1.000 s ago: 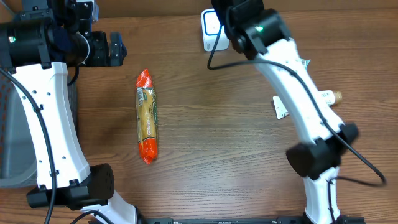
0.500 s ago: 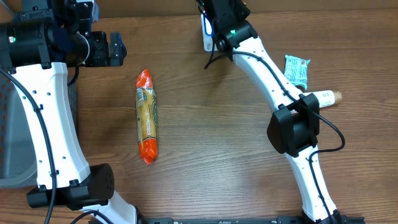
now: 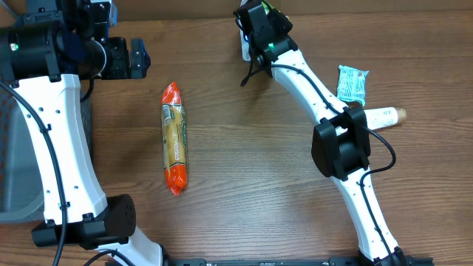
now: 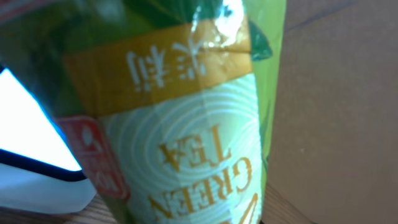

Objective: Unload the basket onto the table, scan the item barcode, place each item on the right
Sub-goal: 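Hold the tea packet's barcode in front of the scanner, then move the tea packet right and set it beside the mint packet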

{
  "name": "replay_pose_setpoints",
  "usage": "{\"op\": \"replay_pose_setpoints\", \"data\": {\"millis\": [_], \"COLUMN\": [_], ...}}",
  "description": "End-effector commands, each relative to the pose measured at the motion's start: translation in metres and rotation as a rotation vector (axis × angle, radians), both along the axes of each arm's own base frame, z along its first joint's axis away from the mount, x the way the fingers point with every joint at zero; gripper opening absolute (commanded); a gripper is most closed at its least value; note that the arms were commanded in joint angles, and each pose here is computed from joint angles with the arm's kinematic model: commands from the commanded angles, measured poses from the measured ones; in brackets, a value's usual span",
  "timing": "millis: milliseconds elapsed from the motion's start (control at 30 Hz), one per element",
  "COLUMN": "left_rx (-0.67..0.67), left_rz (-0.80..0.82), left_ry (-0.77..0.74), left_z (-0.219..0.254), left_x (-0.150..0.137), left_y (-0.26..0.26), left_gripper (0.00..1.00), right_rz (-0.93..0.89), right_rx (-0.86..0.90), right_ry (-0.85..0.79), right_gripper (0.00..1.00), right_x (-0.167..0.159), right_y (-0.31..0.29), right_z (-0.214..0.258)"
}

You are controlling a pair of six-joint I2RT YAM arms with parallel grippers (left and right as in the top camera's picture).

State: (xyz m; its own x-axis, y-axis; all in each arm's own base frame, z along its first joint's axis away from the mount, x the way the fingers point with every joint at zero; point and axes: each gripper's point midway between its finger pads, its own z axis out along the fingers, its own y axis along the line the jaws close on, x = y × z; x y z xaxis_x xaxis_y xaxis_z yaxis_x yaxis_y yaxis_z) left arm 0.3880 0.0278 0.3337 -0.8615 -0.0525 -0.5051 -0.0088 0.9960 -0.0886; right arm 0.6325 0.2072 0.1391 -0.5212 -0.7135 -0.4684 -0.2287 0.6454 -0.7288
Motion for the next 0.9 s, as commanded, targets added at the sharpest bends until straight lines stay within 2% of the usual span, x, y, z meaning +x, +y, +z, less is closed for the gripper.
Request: {"op": "replay_pose_setpoints", "data": {"millis": [0,867], "left_rx": [0.008,0.008], "left_rz": [-0.017,-0.016], "left_ry": [-0.032,-0.032], "left_z": [0.0098,0.0098], "left_x": [-0.0022,-0.0022], "left_y": [-0.0001,0.0001], "left_gripper": [0.99,1.00], "right_rz": [-0.081,-0.100], "right_rx": [0.039,0.050], "right_ry": [-0.069,-0.063], "right_gripper": [0.04,0.04], "right_x": [0.0084,0.0103], "right_y": [-0.0183,-0.0240], "right_z": [0.0151,0.0062]}}
